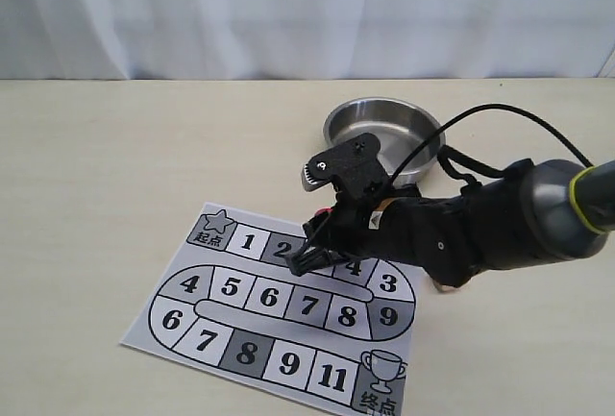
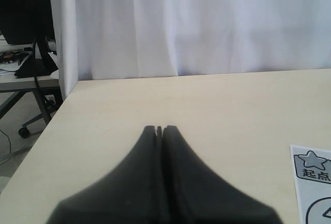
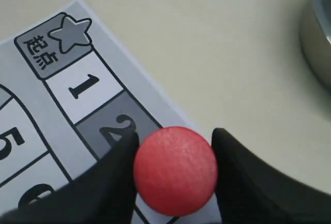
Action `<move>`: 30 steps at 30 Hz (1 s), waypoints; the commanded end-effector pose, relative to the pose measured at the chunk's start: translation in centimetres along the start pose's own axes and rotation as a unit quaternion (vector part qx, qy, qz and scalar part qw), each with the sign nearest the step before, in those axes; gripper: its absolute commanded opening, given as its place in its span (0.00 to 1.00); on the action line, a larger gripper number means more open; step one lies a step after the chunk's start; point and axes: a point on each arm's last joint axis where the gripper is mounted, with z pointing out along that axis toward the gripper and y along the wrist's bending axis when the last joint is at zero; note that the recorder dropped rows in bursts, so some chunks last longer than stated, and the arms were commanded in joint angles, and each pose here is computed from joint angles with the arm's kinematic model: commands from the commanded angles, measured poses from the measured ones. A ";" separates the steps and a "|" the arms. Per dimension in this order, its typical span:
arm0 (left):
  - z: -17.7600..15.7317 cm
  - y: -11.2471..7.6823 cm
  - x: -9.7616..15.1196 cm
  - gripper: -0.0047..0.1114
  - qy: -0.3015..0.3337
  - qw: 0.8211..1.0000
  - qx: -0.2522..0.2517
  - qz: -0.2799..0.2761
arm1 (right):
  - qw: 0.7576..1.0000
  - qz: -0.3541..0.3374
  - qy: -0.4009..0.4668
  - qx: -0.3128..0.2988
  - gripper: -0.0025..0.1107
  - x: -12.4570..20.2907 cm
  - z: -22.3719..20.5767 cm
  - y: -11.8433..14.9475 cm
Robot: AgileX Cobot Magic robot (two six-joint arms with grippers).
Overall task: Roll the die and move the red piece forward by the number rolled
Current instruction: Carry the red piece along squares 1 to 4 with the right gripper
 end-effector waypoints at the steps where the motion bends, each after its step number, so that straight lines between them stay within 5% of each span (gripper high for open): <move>1: -0.1 0.0 -0.4 0.04 -0.012 1.000 0.000 -0.001 | 1.000 -0.005 -0.013 -0.002 0.06 0.1 0.0 0.3; 11: -0.1 0.0 -0.4 0.04 -0.012 1.000 0.000 -0.001 | 1.000 -0.012 0.006 -0.003 0.06 1.9 1.9 0.7; 24: -0.1 0.0 -0.4 0.04 -0.011 1.000 0.000 -0.001 | 0.999 -0.030 -0.034 -0.006 0.06 -1.4 -1.5 0.5; 30: -0.1 0.0 -0.4 0.04 -0.011 1.000 0.000 -0.001 | 1.000 -0.009 -0.003 0.014 0.06 -0.4 -1.8 -1.7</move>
